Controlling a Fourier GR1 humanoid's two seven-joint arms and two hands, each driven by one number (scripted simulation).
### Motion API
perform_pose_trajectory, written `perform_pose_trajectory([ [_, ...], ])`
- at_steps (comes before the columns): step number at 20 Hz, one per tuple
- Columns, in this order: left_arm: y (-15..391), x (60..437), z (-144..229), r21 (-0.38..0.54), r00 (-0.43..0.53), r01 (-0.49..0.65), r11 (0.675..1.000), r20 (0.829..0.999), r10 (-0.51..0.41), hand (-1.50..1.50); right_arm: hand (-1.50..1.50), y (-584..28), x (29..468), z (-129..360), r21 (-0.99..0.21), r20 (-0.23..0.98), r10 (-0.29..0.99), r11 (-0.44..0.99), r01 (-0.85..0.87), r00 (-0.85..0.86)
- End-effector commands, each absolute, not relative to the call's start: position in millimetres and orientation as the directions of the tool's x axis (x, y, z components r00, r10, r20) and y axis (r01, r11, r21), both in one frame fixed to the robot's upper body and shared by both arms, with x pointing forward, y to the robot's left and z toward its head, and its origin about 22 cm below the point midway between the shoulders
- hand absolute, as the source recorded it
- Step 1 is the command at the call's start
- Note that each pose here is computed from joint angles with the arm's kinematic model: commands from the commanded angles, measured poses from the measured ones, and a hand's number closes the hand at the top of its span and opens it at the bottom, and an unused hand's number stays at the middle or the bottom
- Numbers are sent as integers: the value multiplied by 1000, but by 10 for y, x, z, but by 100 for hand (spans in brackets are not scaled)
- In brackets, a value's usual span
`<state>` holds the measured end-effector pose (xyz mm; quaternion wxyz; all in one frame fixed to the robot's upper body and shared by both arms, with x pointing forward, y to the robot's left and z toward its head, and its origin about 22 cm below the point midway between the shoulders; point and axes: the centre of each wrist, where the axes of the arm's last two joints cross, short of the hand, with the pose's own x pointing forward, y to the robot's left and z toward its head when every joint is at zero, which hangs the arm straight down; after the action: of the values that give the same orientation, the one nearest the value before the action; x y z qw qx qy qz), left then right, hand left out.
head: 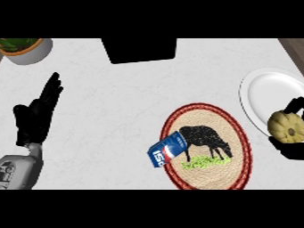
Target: Pick the squash from the placemat and place it in the plate
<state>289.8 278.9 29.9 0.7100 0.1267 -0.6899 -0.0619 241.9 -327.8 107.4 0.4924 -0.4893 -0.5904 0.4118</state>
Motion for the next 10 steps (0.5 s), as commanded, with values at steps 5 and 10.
perform_pose_trajectory([
  [5, 2738, 2901, 339, 264, 17, -52, 963, 965, -263, 0, 150, -4180, 2390, 1481, -865, 386, 876, 453, 215, -290],
  [10, 2677, 2928, 402, 272, -3, -13, 962, 962, -272, 0, 150, -4993, 2288, 1643, -825, 491, 803, 553, 114, -337],
])
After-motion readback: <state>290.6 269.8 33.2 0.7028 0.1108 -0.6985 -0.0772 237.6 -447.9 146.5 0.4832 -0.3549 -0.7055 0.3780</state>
